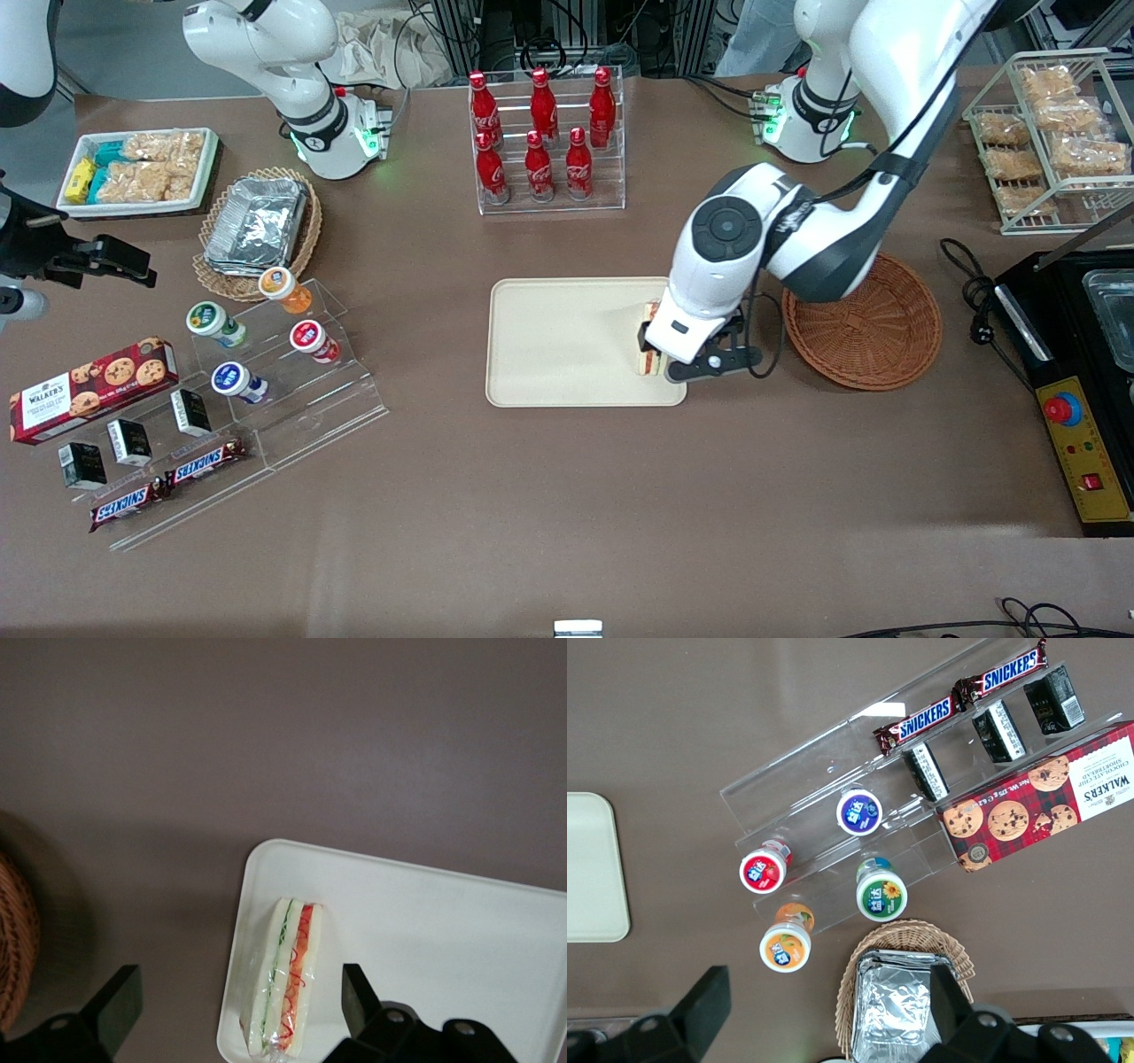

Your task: Place sandwich from basket to tray

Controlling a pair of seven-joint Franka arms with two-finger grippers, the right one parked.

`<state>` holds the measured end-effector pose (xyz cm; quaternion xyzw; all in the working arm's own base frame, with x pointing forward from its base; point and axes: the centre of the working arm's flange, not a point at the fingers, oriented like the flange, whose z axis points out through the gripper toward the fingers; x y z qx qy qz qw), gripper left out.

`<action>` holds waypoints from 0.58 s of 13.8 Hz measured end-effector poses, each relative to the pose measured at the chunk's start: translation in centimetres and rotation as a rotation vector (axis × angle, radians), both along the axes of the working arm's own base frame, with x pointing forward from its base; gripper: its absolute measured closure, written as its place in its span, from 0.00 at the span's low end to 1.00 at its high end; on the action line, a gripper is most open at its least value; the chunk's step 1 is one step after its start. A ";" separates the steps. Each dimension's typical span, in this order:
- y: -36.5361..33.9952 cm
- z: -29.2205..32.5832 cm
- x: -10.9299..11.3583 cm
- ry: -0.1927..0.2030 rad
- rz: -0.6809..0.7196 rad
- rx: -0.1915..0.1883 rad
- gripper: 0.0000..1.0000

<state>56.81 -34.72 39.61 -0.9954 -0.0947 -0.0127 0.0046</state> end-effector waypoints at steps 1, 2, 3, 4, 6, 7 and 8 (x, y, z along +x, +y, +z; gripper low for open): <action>0.1 1.1 0.5 -0.006 0.011 -0.010 0.00; 0.2 2.4 0.9 -0.013 0.025 -0.028 0.00; 0.6 4.0 1.4 -0.019 0.051 -0.052 0.00; 1.9 5.7 2.1 -0.020 0.091 -0.080 0.00; 4.9 9.0 3.3 -0.026 0.160 -0.138 0.00; 6.0 10.4 3.3 -0.028 0.171 -0.143 0.00; 6.8 11.3 3.2 -0.016 0.171 -0.137 0.00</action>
